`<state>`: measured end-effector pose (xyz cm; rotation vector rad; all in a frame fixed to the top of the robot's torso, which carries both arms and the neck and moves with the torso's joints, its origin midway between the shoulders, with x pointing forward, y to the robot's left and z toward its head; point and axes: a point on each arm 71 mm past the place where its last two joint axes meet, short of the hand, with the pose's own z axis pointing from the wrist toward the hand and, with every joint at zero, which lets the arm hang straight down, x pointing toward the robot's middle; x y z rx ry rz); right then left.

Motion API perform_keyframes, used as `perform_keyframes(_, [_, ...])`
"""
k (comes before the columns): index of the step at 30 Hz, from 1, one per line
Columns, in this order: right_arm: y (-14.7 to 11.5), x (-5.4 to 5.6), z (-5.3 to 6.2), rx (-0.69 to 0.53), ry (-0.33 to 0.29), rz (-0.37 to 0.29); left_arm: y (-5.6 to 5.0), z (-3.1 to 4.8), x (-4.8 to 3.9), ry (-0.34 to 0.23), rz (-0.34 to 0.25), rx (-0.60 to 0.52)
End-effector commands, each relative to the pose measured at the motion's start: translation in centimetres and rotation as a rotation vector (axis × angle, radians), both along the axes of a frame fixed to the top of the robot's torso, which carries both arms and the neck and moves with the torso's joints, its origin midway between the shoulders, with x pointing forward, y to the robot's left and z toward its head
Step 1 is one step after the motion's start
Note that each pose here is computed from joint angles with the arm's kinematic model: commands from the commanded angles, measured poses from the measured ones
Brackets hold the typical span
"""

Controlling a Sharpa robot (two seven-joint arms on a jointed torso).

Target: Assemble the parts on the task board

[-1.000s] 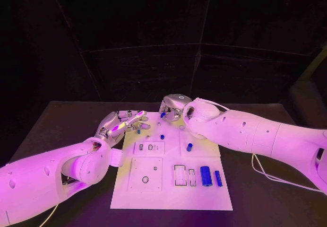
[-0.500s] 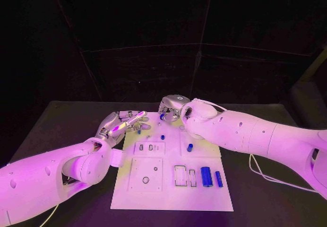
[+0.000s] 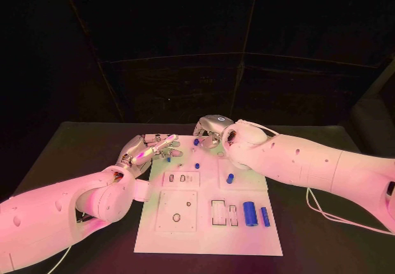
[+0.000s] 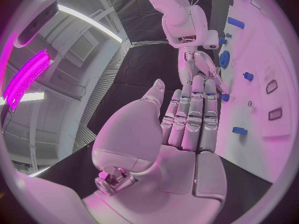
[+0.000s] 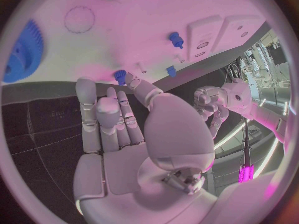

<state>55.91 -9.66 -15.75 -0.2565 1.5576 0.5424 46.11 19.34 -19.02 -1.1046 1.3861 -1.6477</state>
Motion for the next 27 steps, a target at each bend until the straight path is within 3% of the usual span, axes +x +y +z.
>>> perform_keyframes(1, [-1.1, -0.6, 0.7, 0.06, -0.029, -0.014, 0.1, 0.15, -0.02, -0.006, -0.013, -0.001])
perform_keyframes(6, [-3.9, -1.9, 2.0, 0.142, 0.004, -0.031, 0.5, 0.21, -0.02, -0.008, -0.005, 0.003])
perform_keyframes(13, [-8.2, -2.7, 1.8, 0.14, 0.144, -0.073, 0.9, 0.31, 0.08, -0.012, 0.001, 0.004])
perform_keyframes(21, [-10.9, -2.1, 1.1, 0.114, 0.221, -0.132, 0.9, 0.34, 0.12, -0.012, -0.002, 0.003])
perform_keyframes(27, [-11.1, -1.4, 0.7, 0.062, 0.229, -0.169, 0.8, 0.31, 0.16, -0.011, -0.005, 0.002])
